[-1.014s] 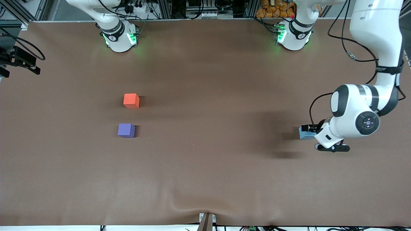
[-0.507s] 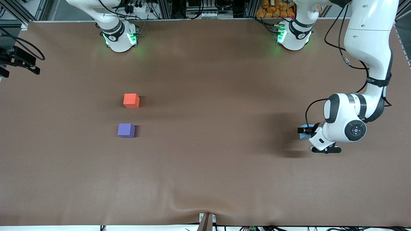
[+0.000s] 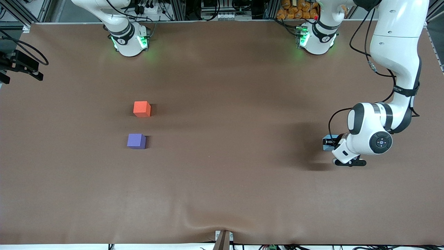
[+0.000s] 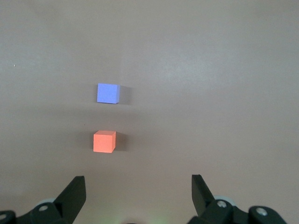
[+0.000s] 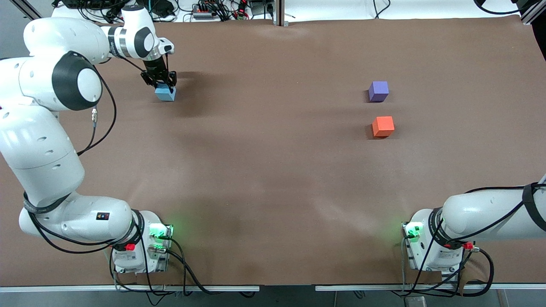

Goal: Place blue block between orange and purple blocks
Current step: 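Lower the left gripper and close it on the light-blue block, then carry the light-blue block with the left gripper toward the table middle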

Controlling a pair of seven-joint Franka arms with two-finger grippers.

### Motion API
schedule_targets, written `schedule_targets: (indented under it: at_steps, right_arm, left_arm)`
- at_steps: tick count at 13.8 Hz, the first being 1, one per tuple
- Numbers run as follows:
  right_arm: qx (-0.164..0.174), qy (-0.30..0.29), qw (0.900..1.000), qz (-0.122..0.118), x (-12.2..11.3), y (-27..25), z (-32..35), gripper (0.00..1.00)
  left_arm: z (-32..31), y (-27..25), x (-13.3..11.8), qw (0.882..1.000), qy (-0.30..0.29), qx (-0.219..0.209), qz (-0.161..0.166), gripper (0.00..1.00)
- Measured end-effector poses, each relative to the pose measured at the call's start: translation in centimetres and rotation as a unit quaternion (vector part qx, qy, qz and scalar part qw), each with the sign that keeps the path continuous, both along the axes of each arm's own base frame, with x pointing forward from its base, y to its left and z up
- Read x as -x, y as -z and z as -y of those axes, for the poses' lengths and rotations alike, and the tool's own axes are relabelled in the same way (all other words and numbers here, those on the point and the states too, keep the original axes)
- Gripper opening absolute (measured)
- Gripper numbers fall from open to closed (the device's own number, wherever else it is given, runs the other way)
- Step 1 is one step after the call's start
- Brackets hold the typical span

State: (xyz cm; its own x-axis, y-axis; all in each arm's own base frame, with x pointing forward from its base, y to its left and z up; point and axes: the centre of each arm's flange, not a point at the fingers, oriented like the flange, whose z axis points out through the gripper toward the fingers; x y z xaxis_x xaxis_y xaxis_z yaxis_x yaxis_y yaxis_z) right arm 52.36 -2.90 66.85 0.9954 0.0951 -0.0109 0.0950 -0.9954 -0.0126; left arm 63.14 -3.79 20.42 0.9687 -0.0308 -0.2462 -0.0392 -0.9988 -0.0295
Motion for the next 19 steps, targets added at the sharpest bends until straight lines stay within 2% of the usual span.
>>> schedule_targets:
  at_steps: [4, 6, 9, 14, 19]
  right_arm:
    - [0.0, 0.0, 1.0, 0.0, 0.0, 0.0, 0.0, 1.0]
    - [0.0, 0.0, 1.0, 0.0, 0.0, 0.0, 0.0, 1.0]
    - [0.0, 0.001, 1.0, 0.0, 0.0, 0.0, 0.1, 1.0]
    - [0.0, 0.001, 1.0, 0.0, 0.0, 0.0, 0.1, 1.0]
    - [0.0, 0.001, 1.0, 0.0, 0.0, 0.0, 0.1, 1.0]
  left_arm:
    - [4.2, -5.0, 0.4, 1.0, 0.002, -0.005, 0.002, 0.59]
    - [10.9, -7.8, 1.9, 1.0, -0.013, -0.017, 0.002, 0.56]
    - [24.2, -9.5, 6.1, 0.999, -0.031, -0.022, 0.015, 0.55]
    - [42.6, -6.6, 13.1, 0.996, -0.086, -0.004, -0.001, 0.55]
    - [53.0, -1.6, 19.0, 0.998, -0.057, 0.021, 0.015, 0.55]
